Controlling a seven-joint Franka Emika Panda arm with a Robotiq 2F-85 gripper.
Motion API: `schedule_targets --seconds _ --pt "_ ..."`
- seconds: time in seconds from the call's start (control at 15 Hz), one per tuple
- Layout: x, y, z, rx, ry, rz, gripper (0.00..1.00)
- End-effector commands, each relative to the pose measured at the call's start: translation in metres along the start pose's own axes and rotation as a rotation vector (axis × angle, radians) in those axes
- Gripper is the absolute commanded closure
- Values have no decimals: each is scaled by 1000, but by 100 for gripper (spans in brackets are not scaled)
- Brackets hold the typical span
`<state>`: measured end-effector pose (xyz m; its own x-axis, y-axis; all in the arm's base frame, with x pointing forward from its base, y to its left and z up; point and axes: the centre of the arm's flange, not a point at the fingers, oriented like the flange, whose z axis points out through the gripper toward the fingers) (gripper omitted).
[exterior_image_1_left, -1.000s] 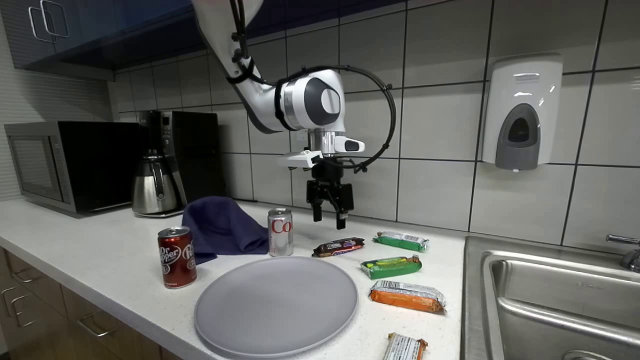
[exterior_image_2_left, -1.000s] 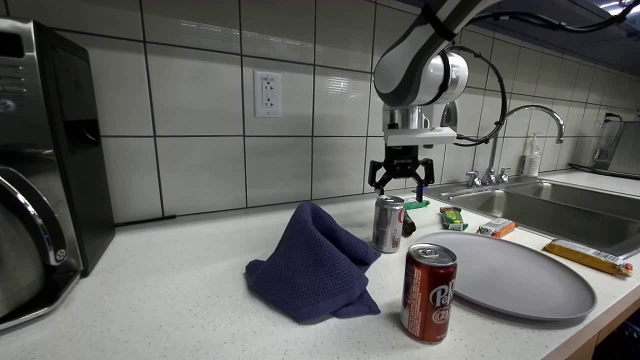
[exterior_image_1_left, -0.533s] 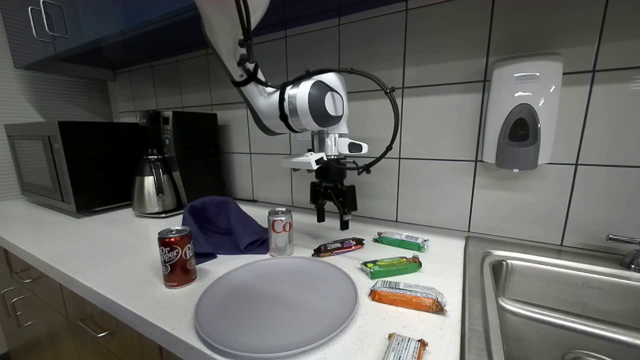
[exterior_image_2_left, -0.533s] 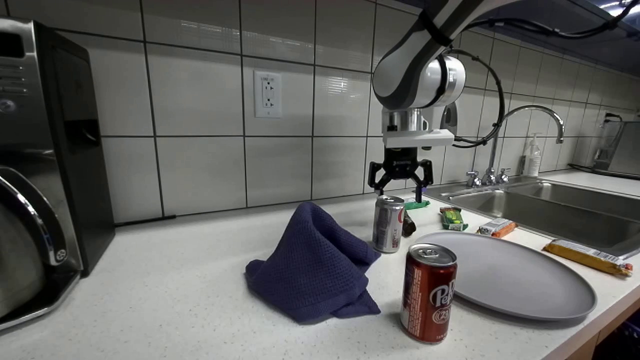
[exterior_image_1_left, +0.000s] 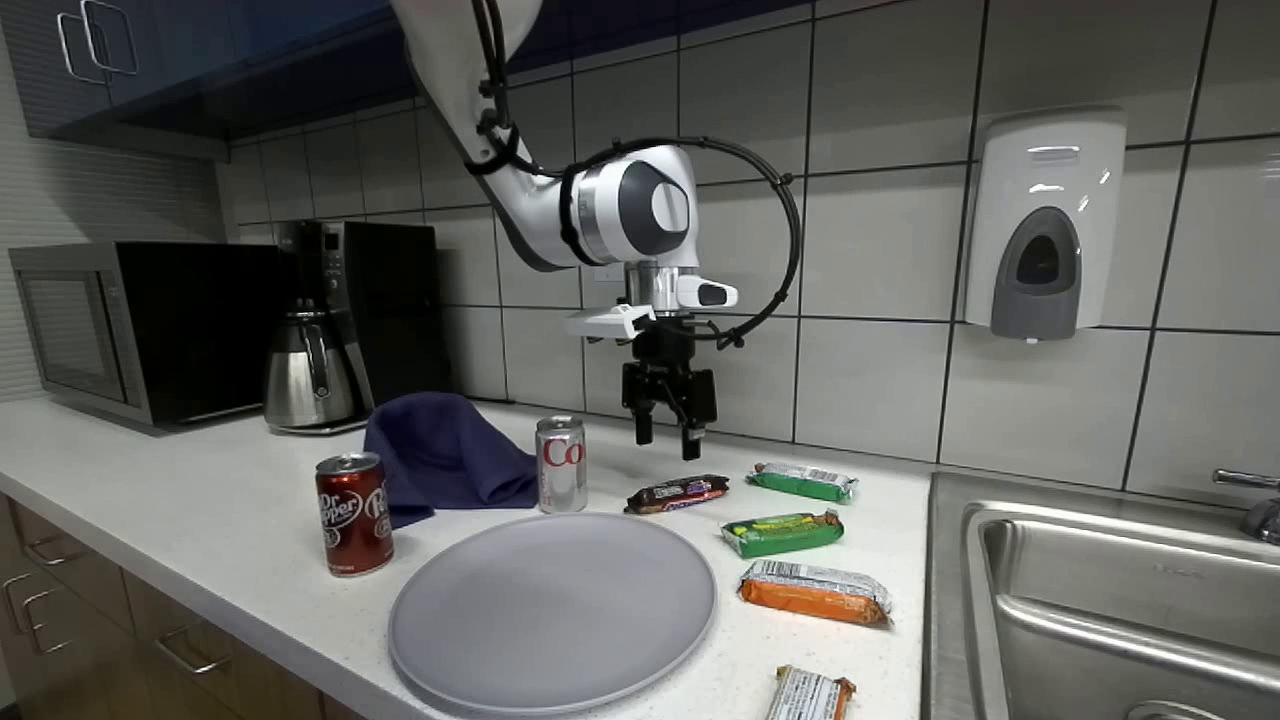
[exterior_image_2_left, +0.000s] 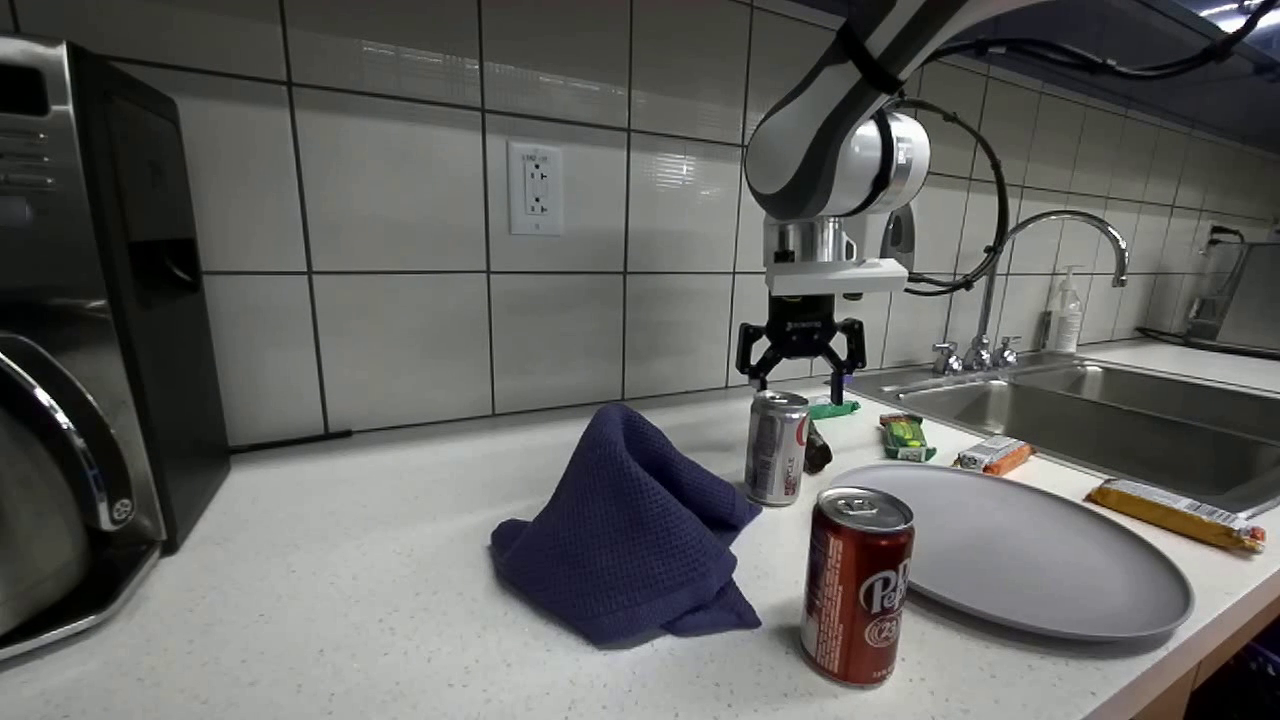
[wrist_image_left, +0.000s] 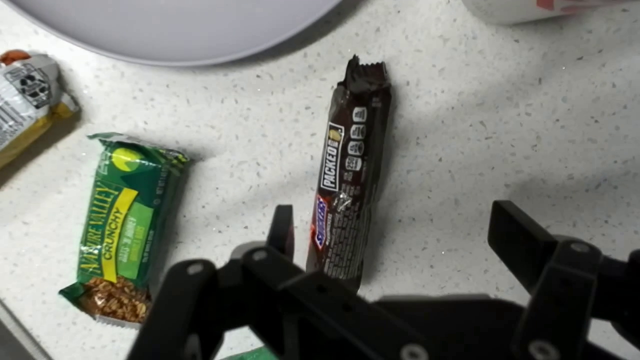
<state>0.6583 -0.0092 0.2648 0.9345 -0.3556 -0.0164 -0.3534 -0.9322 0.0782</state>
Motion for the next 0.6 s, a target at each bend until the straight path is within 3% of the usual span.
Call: schedule_targets --seconds 0.0,0.53 --pt "-2 0 2 1 -4 -1 0" --pt "-5 5 13 10 -29 0 0"
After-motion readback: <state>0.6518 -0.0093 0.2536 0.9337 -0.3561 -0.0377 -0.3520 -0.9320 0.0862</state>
